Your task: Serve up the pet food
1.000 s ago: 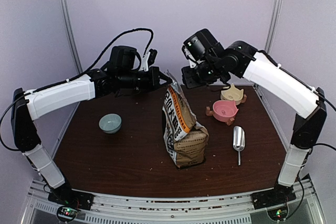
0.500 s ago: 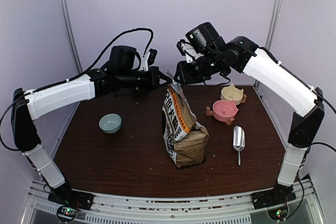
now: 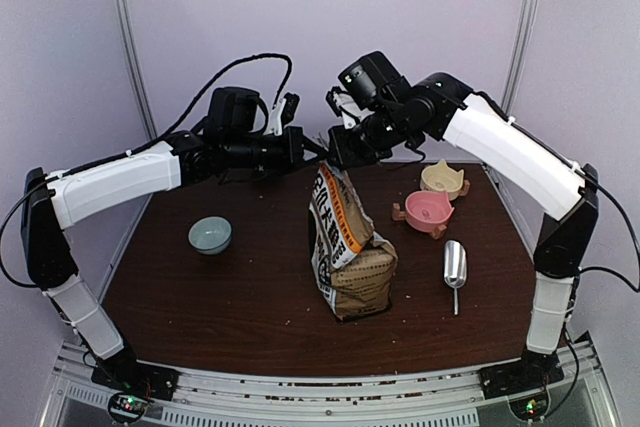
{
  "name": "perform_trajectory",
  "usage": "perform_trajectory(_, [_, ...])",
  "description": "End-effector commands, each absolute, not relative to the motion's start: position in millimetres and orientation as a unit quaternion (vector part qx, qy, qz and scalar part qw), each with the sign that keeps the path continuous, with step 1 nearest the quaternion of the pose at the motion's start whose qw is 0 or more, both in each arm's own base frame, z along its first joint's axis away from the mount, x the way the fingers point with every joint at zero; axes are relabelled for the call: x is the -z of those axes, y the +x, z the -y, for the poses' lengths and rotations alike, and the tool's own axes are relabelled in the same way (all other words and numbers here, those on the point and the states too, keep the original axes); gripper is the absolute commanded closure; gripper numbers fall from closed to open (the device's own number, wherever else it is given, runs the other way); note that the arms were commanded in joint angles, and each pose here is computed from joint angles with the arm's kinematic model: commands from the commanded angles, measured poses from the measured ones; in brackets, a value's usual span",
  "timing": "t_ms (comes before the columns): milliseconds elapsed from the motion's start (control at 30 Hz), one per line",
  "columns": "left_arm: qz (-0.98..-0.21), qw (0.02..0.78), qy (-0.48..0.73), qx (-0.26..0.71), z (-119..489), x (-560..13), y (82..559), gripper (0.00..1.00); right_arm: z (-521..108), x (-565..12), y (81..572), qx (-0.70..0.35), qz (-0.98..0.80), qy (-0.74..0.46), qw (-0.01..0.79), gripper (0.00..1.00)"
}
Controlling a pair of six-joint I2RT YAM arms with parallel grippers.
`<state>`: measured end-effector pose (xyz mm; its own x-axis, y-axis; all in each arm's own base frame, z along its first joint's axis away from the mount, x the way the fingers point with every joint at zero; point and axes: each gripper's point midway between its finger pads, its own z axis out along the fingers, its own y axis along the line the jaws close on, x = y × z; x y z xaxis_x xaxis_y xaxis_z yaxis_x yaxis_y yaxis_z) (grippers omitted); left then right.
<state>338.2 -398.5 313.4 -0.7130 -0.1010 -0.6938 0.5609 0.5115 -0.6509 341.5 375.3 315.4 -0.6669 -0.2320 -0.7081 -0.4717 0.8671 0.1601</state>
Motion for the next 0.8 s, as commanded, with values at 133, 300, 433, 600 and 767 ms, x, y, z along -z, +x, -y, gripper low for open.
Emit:
perform_trajectory(133, [-0.759, 0.389, 0.174, 0.493, 402.3, -352.0, 334.7, 1.0, -374.9, -302.3, 340.7, -0.134, -0.903, -0.215, 0.347, 0.82])
perform_trajectory(300, [-0.759, 0.39, 0.183, 0.488, 409.5, -354.3, 333.0, 1.0, -378.3, -290.8, 339.8, -0.11, -0.904, -0.232, 0.341, 1.0])
perform_trajectory(433, [-0.769, 0.401, 0.176, 0.465, 406.6, -351.9, 336.0, 1.0, -377.3, -290.1, 339.6, -0.083, -0.901, -0.244, 0.349, 1.0])
perform_trajectory(600, [-0.781, 0.414, 0.16, 0.439, 400.5, -349.2, 341.5, 1.0, -362.6, -301.5, 345.0, -0.012, -0.889, -0.238, 0.392, 1.0])
perform_trajectory(767, [-0.8, 0.417, 0.142, 0.409, 394.1, -339.6, 348.6, 1.0, -343.9, -313.1, 349.5, 0.057, -0.877, -0.22, 0.423, 1.0])
